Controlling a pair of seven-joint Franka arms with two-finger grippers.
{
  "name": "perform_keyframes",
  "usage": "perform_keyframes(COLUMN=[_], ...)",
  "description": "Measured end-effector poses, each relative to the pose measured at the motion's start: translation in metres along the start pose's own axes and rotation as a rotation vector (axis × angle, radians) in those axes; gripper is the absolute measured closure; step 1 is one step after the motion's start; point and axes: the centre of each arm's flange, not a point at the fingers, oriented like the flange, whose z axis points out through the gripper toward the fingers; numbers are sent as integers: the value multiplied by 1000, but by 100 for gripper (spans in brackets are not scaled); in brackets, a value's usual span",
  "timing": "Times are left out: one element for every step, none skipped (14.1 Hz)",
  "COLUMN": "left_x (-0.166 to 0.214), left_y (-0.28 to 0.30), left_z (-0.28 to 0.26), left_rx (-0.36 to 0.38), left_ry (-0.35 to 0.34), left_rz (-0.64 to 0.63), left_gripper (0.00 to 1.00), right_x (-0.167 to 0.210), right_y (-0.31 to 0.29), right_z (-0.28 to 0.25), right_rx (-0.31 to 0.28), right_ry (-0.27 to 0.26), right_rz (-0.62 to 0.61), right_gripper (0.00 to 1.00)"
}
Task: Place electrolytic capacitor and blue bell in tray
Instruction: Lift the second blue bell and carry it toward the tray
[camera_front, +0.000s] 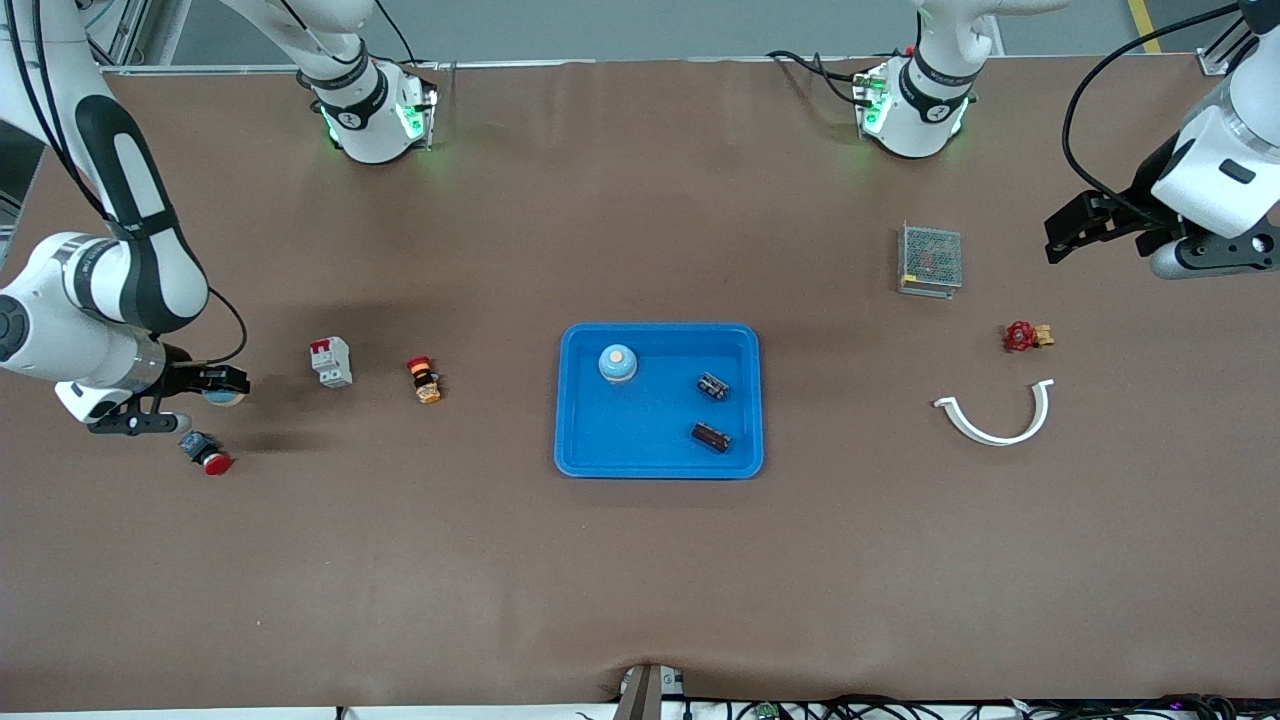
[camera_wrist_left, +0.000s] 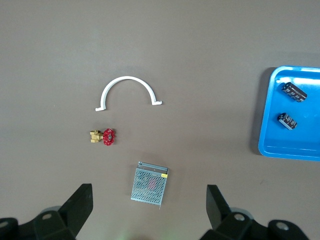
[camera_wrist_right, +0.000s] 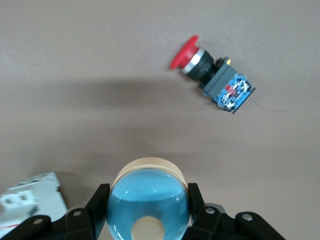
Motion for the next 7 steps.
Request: perform_keyframes(left_x=[0, 1, 1, 1, 1, 1, 1], left_y=[-2, -4, -6, -6, -6, -6, -6], left_z=[0, 0, 0, 0, 0, 0, 0], left_rx=[0, 0, 0, 0, 0, 0, 0], left_ry=[0, 0, 0, -1, 0, -1, -1], left_rz=[-4, -8, -11, -12, -12, -12, -12], left_gripper=[0, 0, 0, 0, 0, 0, 0], right_x=[4, 8, 11, 13, 14, 15, 16], right_y=[-11, -28, -48, -68, -90, -110, -129], right_z=[-10, -20, -28, -34, -38, -39, -38], right_rx=[-3, -7, -12, -16, -19, -17, -8], right_ry=[-1, 1, 8, 12, 13, 14, 13], right_rz=[19, 42, 69, 94, 120, 150, 181], right_gripper=[33, 33, 33, 33, 33, 33, 33])
